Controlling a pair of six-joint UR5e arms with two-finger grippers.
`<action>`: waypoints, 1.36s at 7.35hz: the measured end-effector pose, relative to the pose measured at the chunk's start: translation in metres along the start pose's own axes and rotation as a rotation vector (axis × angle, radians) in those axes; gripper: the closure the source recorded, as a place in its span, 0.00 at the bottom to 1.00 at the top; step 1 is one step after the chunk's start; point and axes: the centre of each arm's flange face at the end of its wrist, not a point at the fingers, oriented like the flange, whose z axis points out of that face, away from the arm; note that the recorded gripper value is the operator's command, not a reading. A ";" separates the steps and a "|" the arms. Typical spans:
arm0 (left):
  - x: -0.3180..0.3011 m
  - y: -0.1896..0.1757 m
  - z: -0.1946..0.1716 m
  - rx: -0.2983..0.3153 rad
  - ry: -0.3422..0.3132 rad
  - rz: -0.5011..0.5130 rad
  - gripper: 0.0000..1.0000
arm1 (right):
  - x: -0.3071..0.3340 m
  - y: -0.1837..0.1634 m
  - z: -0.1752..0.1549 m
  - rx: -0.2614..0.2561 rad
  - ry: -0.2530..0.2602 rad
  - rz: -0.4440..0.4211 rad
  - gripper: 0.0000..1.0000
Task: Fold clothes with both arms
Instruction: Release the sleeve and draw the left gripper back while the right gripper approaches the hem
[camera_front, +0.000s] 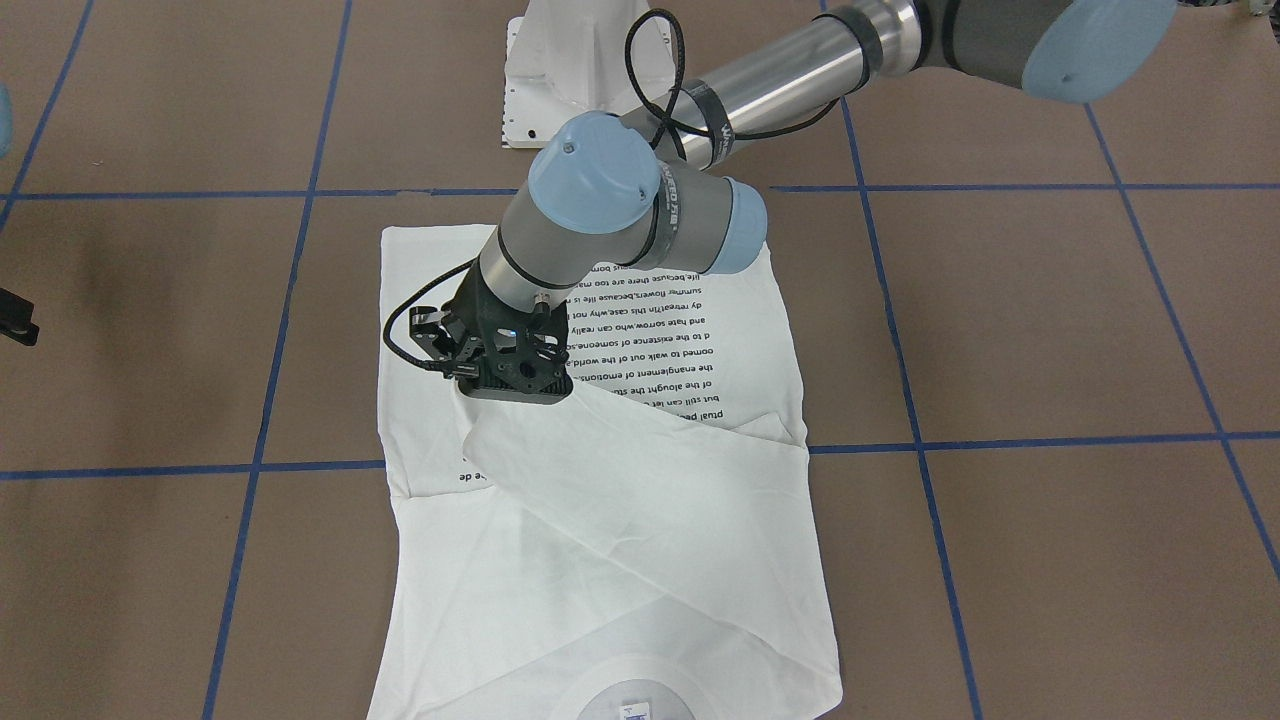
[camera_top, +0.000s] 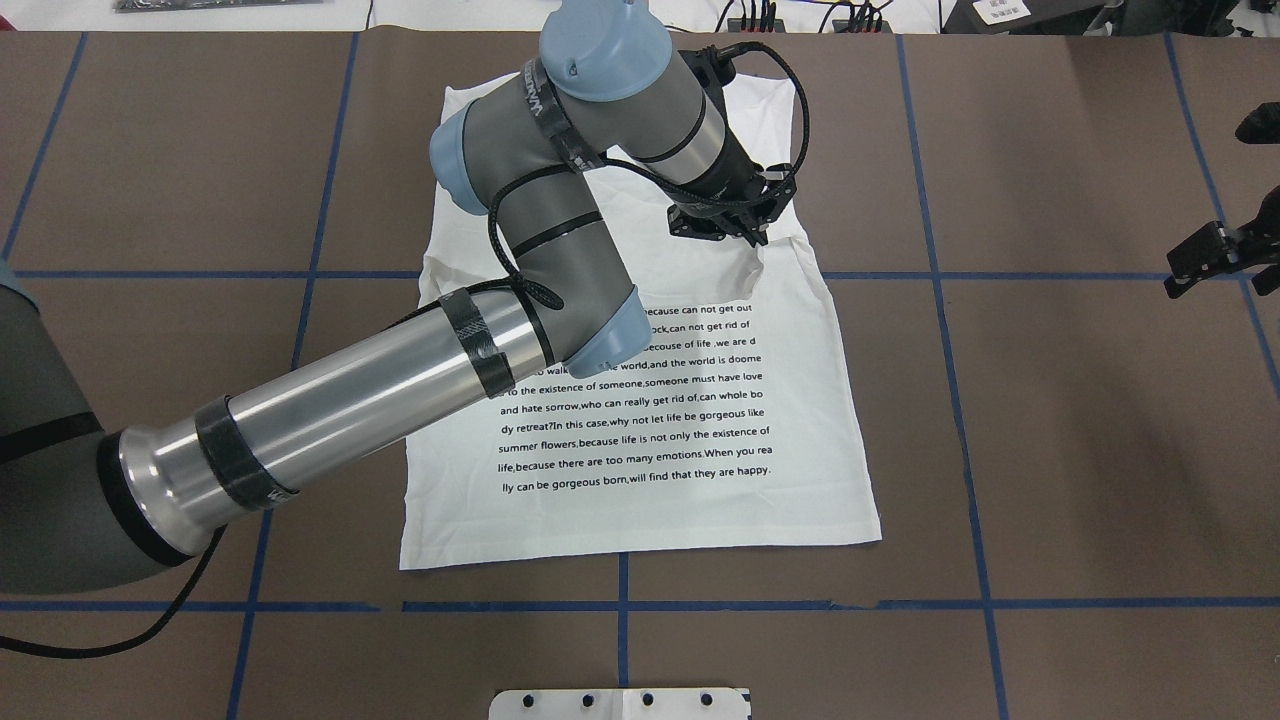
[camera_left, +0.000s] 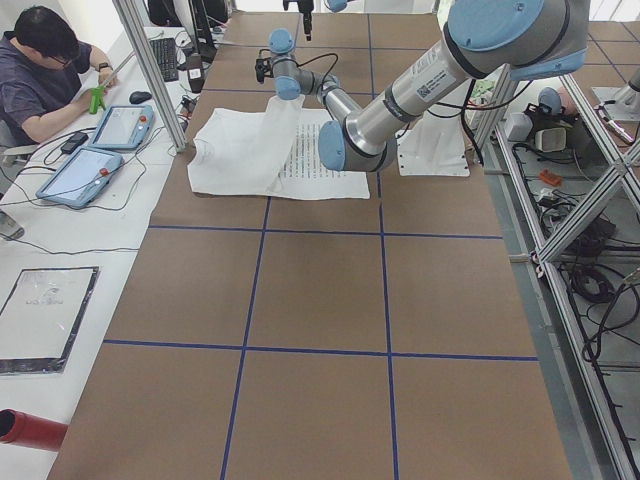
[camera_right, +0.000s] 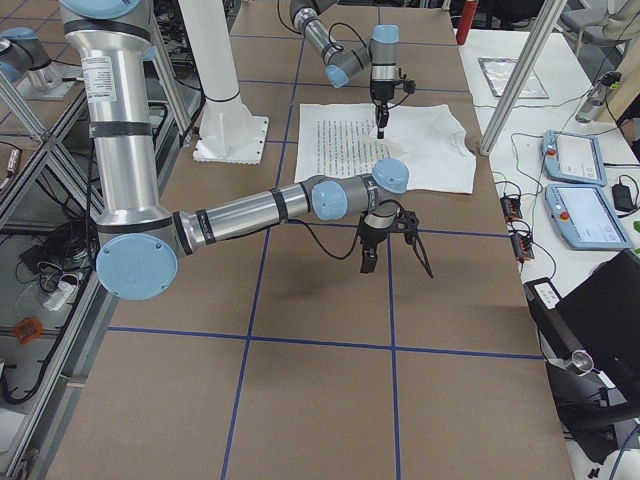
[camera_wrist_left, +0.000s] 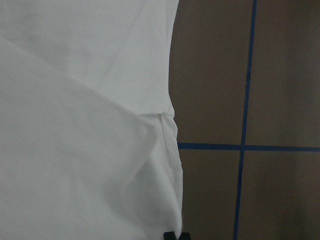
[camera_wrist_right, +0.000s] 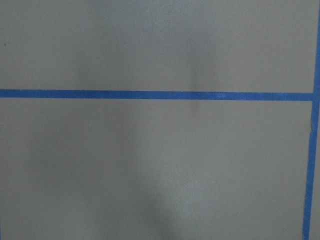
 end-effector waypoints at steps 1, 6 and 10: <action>-0.006 0.002 0.013 0.014 0.004 0.008 1.00 | -0.001 -0.003 0.000 0.000 0.000 0.000 0.00; 0.014 0.045 0.046 0.048 0.063 0.047 0.00 | -0.011 -0.013 -0.005 0.011 -0.008 -0.012 0.00; 0.005 0.047 0.041 0.047 0.056 0.044 0.00 | -0.035 -0.014 -0.016 0.062 -0.076 -0.013 0.00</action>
